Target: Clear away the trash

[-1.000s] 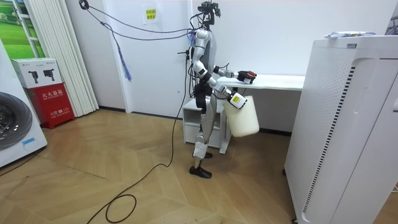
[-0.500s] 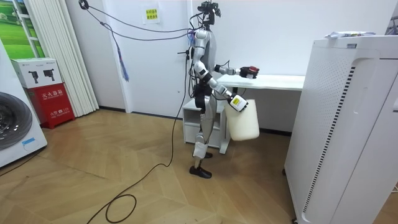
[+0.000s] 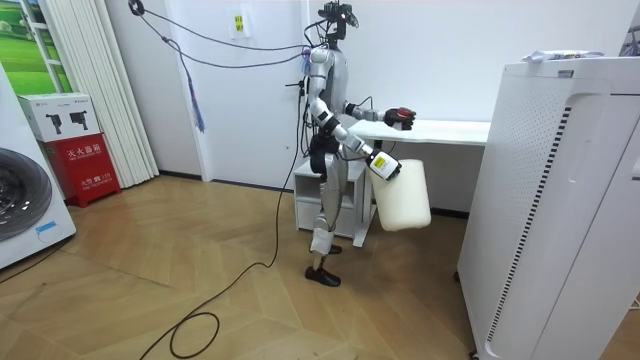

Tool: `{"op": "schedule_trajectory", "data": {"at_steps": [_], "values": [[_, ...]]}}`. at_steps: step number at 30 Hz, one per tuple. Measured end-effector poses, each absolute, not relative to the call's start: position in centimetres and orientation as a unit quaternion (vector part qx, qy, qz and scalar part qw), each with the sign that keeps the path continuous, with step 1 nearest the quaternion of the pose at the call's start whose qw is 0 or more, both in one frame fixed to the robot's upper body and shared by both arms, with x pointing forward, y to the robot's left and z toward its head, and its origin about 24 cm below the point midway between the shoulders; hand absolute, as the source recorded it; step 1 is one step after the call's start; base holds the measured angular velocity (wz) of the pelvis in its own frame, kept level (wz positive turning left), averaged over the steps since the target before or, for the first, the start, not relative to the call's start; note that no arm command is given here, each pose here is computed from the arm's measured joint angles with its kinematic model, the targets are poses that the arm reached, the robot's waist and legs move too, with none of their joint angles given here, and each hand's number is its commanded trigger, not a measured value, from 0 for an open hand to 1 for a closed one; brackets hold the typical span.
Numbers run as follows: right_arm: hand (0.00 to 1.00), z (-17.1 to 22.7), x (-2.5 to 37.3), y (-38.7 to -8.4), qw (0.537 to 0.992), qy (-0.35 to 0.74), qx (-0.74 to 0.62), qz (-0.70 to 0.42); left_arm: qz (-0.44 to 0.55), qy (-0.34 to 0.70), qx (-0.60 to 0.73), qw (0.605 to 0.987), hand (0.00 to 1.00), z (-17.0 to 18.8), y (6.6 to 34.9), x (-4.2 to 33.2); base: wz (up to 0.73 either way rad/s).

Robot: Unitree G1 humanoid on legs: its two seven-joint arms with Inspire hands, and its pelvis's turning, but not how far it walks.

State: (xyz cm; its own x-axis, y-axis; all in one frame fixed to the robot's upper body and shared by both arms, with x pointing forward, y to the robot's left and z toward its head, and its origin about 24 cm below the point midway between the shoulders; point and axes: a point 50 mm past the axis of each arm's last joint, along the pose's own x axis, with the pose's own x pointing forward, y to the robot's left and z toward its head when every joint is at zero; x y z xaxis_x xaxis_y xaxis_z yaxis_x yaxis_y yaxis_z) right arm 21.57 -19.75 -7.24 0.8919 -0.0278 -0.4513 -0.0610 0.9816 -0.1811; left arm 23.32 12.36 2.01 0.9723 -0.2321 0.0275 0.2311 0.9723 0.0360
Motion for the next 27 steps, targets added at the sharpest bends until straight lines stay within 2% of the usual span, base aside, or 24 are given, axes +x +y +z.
{"op": "schedule_trajectory", "data": {"at_steps": [15,16,17,18,19,20,27], "values": [[1.0,-6.5,22.9,-20.0,0.97,0.217,-0.106,-0.004,-0.21,0.062,0.015,0.976,1.0,-0.8,9.5,22.1,-0.07],[1.0,-6.5,22.9,-20.0,0.97,0.217,-0.106,-0.005,-0.212,0.062,0.015,0.975,0.98,-0.8,9.5,22.1,-0.06],[1.0,-6.6,22.8,-20.1,0.97,0.219,-0.107,-0.005,-0.214,0.063,0.015,0.975,0.82,-0.9,9.4,22.0,-0.07],[1.0,-6.6,22.8,-20.1,0.97,0.219,-0.107,-0.006,-0.216,0.066,0.015,0.974,0.58,-1.0,9.4,22.0,-0.06],[1.0,-6.6,22.8,-20.1,0.97,0.219,-0.107,-0.007,-0.216,0.067,0.016,0.974,0.25,-1.0,9.4,22.0,-0.04],[1.0,-6.6,22.8,-20.1,0.97,0.218,-0.107,-0.008,-0.218,0.067,0.016,0.973,0.0,-1.0,9.3,22.0,0.0],[1.0,-6.3,23.7,-19.7,0.971,0.214,-0.108,-0.002,-0.242,0.057,0.023,0.968,0.0,-0.4,8.4,22.8,0.0]]}}
